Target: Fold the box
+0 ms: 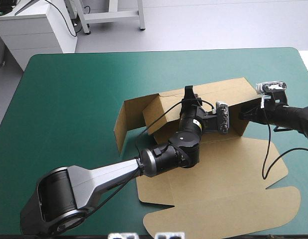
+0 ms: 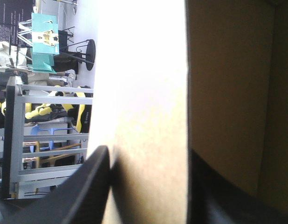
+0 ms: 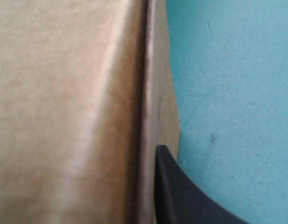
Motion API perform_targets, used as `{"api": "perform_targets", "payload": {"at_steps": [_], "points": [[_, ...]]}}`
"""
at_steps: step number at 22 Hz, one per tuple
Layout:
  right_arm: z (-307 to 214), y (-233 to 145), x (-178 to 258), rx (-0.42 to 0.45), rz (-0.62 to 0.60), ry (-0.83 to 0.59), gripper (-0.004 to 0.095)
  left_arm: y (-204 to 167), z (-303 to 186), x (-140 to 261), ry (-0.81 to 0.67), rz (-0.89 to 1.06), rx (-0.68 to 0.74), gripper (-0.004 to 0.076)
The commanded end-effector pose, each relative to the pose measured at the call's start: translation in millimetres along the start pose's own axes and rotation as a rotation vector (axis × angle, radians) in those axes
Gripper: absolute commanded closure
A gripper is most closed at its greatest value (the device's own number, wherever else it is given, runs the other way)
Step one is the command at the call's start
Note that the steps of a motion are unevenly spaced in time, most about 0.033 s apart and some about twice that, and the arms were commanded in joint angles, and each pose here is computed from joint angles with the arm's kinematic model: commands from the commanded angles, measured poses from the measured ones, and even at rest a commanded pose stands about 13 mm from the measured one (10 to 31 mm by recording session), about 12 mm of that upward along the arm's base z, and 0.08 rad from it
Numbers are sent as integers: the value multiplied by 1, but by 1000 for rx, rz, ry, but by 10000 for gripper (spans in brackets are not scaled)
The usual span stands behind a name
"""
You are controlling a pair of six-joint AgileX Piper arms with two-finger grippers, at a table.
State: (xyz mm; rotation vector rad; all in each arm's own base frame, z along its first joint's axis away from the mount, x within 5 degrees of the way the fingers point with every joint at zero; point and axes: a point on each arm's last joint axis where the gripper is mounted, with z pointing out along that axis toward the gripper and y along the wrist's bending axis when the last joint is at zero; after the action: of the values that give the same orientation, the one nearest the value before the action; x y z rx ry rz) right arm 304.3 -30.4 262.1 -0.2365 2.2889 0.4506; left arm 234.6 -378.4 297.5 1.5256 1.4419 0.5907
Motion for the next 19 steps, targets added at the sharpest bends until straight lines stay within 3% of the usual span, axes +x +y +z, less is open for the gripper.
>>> {"api": "perform_targets", "payload": {"at_steps": [1, 15, 17, 19], "points": [[-4, 6, -4, -51, 91, -3, 905, 12, -17, -7, -63, -129, 9, 311], [8, 18, -7, 22, 109, 0, 906, -12, -112, -61, -260, -40, -68, 335], [8, 18, -7, 22, 117, 0, 906, -15, -122, -65, -277, -31, -70, 373], [8, 18, -7, 21, 119, 3, 905, -13, -132, -66, -291, -21, -91, 503]]}}
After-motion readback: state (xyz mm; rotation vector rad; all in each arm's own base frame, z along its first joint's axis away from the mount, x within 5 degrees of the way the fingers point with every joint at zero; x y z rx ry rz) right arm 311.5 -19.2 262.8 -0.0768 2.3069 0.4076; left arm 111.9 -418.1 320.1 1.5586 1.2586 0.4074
